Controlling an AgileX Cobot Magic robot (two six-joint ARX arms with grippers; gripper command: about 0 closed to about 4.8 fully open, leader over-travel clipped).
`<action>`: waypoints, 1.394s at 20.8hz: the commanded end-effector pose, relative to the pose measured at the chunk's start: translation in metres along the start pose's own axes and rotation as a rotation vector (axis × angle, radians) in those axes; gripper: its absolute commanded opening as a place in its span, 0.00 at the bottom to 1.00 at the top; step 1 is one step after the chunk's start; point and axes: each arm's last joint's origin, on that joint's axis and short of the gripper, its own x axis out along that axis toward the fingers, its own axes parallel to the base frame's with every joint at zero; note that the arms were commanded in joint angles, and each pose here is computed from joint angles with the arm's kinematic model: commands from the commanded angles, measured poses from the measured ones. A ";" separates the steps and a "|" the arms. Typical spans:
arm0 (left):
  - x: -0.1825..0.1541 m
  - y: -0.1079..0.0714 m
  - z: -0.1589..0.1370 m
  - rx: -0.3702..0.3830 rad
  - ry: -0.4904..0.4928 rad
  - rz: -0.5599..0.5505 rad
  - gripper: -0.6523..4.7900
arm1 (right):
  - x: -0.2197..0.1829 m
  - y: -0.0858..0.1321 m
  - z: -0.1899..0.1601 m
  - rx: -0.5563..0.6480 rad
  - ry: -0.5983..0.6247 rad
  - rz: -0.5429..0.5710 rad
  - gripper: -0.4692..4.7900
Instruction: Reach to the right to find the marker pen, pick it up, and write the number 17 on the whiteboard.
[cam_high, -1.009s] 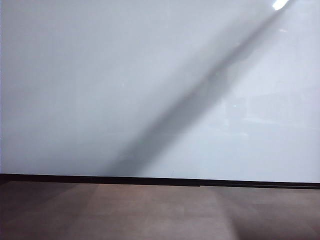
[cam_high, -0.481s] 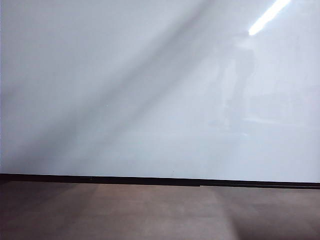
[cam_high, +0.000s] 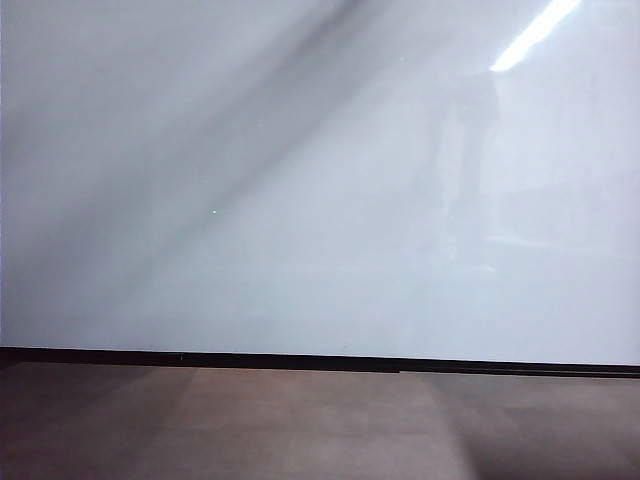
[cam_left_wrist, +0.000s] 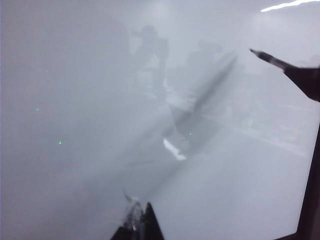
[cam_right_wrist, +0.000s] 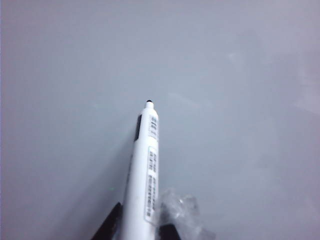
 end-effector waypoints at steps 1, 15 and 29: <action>0.001 0.000 0.002 0.001 0.000 0.004 0.11 | 0.011 0.008 0.008 0.025 -0.050 0.025 0.08; 0.003 0.000 0.001 0.001 0.004 0.001 0.11 | 0.020 0.009 0.002 0.020 -0.055 0.000 0.08; 0.002 0.000 0.004 0.001 -0.008 0.001 0.11 | 0.024 0.005 -0.003 0.007 -0.038 -0.025 0.08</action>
